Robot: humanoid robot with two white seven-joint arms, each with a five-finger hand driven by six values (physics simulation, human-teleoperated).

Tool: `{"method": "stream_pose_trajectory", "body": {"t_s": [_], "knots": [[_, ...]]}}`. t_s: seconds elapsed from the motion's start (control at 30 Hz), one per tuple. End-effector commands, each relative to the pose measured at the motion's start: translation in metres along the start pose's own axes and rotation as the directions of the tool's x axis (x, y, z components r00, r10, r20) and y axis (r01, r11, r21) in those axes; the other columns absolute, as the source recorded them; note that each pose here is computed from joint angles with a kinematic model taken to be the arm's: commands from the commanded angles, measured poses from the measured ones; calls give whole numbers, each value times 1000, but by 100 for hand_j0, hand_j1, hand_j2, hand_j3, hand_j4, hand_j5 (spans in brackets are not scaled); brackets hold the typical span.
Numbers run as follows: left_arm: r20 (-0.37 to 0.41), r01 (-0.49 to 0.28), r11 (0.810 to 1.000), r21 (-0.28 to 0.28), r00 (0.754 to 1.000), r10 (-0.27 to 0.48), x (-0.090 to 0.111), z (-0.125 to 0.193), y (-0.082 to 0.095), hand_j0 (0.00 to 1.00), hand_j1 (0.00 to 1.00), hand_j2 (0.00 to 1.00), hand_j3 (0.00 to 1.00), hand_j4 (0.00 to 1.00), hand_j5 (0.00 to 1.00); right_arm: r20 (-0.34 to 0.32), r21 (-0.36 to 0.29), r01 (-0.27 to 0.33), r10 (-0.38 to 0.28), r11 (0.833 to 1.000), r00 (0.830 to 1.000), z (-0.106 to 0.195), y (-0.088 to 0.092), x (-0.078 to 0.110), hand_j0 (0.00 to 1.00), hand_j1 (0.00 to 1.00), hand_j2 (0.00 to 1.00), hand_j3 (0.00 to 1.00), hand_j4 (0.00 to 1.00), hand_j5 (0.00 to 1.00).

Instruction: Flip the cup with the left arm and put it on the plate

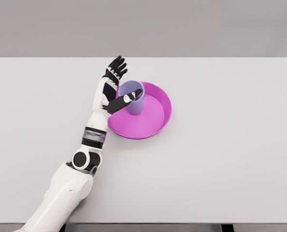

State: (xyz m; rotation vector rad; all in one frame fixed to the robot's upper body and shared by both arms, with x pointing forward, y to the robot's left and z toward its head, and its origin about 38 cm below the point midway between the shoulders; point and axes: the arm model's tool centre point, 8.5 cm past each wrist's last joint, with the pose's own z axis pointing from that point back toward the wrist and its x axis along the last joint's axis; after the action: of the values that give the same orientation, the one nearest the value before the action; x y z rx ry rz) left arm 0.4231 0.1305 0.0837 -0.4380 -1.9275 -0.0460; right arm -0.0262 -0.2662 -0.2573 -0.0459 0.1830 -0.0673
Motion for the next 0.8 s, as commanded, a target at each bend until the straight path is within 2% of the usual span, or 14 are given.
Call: {"method": "stream_pose_trajectory", "body": {"t_s": [0.0,0.13,0.3,0.33,0.37,0.4,0.43,0.47,0.5,0.57,0.6,0.67,0.7,0.77], "knots": [[1,7,1000,6,1000,-7,1,0,4,100,100,100,100,100,100,0,0,-1,1,1000,1000,0,0,0,100,100,100,100,100,100],[24,-1,1000,6,1000,1,9,-2,5,100,100,100,100,100,100,0,0,-1,1,1000,1000,0,0,0,100,100,100,100,100,100],[124,-10,1000,-21,992,12,54,-9,25,100,100,100,100,100,100,0,0,1,-1,1000,1000,0,0,0,100,100,100,100,100,100],[130,-13,1000,-21,991,15,60,-10,31,100,100,100,100,100,100,0,0,-1,1,1000,1000,0,0,0,100,100,100,100,100,100],[131,21,999,-29,991,-17,68,-8,46,100,100,100,100,100,100,0,0,-1,1,1000,1000,0,0,0,100,100,100,100,100,100],[129,117,991,-61,986,-108,84,-4,71,100,100,100,100,100,100,0,0,-1,1,1000,1000,0,0,0,100,100,100,100,100,100],[111,228,969,-92,970,-217,97,2,100,100,100,100,100,100,100,0,0,-1,1,1000,1000,0,0,0,100,100,100,100,100,100],[77,372,909,-187,928,-364,106,13,122,100,100,100,100,100,100,0,0,-1,1,1000,1000,0,0,0,100,100,100,100,100,100],[58,472,846,-246,879,-474,119,21,146,100,100,100,100,100,100,0,1,-1,1,1000,1000,0,0,0,100,100,100,100,100,100],[20,537,720,-440,807,-590,126,38,170,100,100,100,100,100,100,0,0,-1,1,1000,1000,0,0,0,100,100,100,100,100,100],[6,537,688,-488,791,-612,126,43,176,100,100,100,100,100,100,0,0,-1,1,1000,1000,0,0,0,100,100,100,100,100,100],[-4,585,580,-567,702,-712,139,52,201,100,100,100,100,100,100,0,0,-1,1,1000,1000,0,0,0,100,100,100,100,100,100],[-9,596,553,-582,675,-737,147,54,210,100,100,100,100,100,100,0,0,-1,1,1000,1000,0,0,0,100,100,100,100,100,100],[-20,596,521,-611,646,-763,158,59,223,100,100,100,100,100,100,0,1,-1,1,1000,1000,0,0,0,100,100,100,100,100,100]]}}
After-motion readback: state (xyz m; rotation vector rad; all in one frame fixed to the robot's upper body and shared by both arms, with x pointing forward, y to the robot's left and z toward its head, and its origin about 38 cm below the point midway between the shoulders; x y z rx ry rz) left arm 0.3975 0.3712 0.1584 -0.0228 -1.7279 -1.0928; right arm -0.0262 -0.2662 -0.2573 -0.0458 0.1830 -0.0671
